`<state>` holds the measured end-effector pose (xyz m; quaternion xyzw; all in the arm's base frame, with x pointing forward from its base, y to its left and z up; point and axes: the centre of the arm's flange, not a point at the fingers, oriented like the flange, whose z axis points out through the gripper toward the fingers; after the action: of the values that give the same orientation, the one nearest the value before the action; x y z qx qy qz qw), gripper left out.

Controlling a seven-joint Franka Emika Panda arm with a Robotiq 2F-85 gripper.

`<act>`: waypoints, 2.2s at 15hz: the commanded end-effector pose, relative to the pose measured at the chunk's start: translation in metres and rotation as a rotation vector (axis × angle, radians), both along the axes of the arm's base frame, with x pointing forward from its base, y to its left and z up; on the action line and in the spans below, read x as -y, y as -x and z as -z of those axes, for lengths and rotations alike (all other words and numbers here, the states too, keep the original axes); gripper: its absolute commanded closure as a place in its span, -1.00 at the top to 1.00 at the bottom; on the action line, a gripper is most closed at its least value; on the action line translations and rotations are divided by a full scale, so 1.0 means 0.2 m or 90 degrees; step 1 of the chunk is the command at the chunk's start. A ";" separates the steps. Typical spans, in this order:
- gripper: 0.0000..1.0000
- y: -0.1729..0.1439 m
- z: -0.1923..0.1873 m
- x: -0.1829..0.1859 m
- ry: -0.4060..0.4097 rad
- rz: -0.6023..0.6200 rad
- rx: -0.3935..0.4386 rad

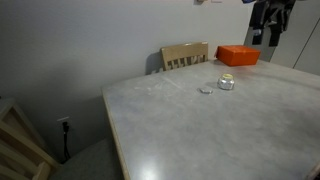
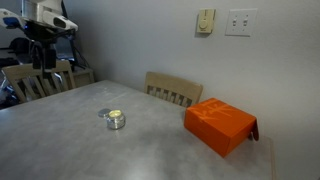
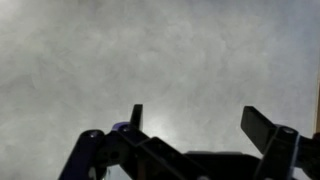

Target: Pick the lid and put it on the bottle

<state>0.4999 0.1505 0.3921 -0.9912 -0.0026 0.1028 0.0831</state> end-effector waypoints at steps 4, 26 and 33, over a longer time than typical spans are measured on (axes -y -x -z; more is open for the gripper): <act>1.00 -0.03 0.32 -0.35 0.017 0.076 0.088; 1.00 -0.33 0.85 0.08 0.109 0.228 0.054; 1.00 -0.62 0.78 0.12 0.137 0.219 0.107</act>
<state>0.5929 0.1259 0.2388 -0.9847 0.1735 0.0085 -0.0117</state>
